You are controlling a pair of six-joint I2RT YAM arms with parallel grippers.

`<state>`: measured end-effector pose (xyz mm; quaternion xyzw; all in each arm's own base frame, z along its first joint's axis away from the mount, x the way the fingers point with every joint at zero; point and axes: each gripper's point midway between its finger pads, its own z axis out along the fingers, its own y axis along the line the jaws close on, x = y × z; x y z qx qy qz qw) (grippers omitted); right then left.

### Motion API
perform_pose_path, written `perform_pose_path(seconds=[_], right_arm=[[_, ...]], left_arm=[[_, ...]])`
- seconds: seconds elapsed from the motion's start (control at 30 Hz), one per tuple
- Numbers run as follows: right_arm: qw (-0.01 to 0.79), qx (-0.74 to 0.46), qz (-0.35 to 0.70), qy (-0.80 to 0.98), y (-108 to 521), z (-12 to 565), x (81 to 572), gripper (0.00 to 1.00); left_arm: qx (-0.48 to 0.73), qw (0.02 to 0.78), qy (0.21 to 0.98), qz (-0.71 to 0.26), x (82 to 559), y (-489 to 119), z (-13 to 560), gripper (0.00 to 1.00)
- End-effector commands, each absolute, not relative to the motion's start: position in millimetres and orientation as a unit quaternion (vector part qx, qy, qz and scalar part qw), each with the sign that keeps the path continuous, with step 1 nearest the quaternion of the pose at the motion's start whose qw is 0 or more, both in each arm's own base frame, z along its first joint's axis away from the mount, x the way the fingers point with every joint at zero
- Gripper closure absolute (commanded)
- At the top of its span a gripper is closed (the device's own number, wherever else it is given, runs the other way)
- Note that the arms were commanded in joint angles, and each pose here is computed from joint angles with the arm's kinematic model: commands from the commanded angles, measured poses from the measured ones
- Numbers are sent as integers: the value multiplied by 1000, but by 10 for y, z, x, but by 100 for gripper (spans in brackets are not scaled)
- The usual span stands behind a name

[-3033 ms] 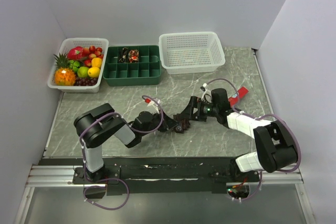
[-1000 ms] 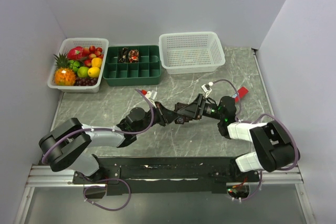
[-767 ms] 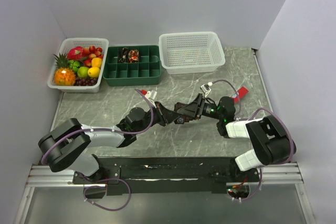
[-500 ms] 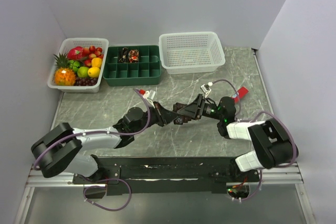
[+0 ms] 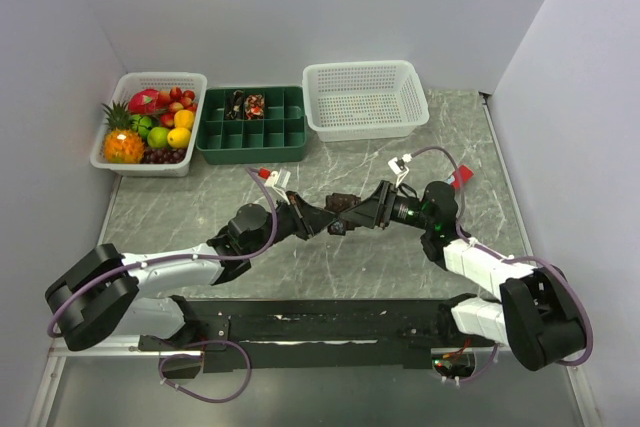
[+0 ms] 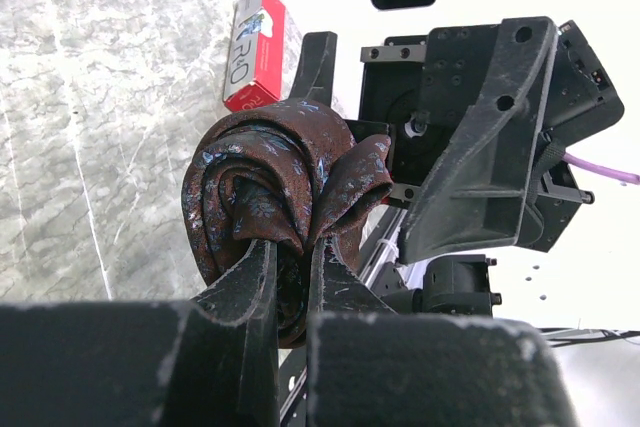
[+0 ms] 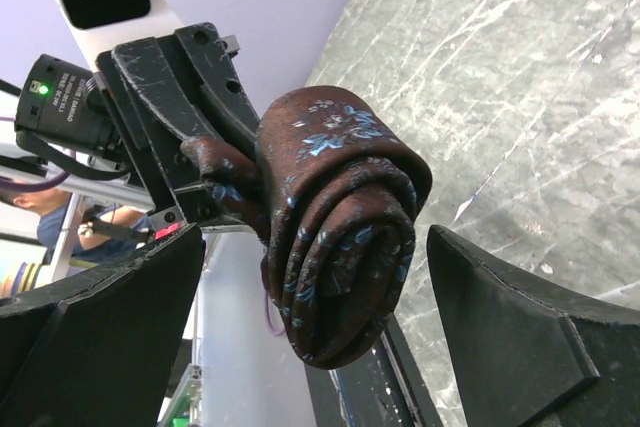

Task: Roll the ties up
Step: Place the tie in the storage box.

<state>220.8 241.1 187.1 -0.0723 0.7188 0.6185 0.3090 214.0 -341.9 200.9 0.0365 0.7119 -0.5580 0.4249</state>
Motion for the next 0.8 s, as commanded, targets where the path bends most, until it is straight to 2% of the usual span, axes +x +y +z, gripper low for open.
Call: perform_pose_path(seconds=[0.0, 0.3, 0.43, 0.53, 0.57, 0.63, 0.73, 0.77], right_arm=[[327, -91, 618, 709, 2451, 1986, 2247, 1], [307, -80, 636, 703, 2518, 1942, 2242, 1], [313, -98, 667, 669, 2583, 2095, 2188, 7], [308, -106, 691, 646, 2624, 2196, 2126, 16], [294, -96, 698, 645, 2634, 2189, 2123, 27], [303, -105, 710, 627, 2626, 2271, 2098, 32], [288, -95, 720, 624, 2639, 2265, 2104, 51], [285, -93, 724, 622, 2642, 2263, 2104, 62]], left_arm=[[52, 445, 670, -592, 2097, -3456, 2380, 99], [65, 436, 655, -613, 2006, -3480, 2491, 99], [65, 435, 653, -617, 1997, -3486, 2503, 99], [66, 436, 653, -615, 1998, -3482, 2507, 99], [66, 436, 654, -615, 1998, -3478, 2508, 99], [66, 437, 654, -613, 1995, -3469, 2503, 99], [66, 438, 654, -614, 1993, -3466, 2516, 99], [65, 437, 655, -613, 1995, -3465, 2503, 99]])
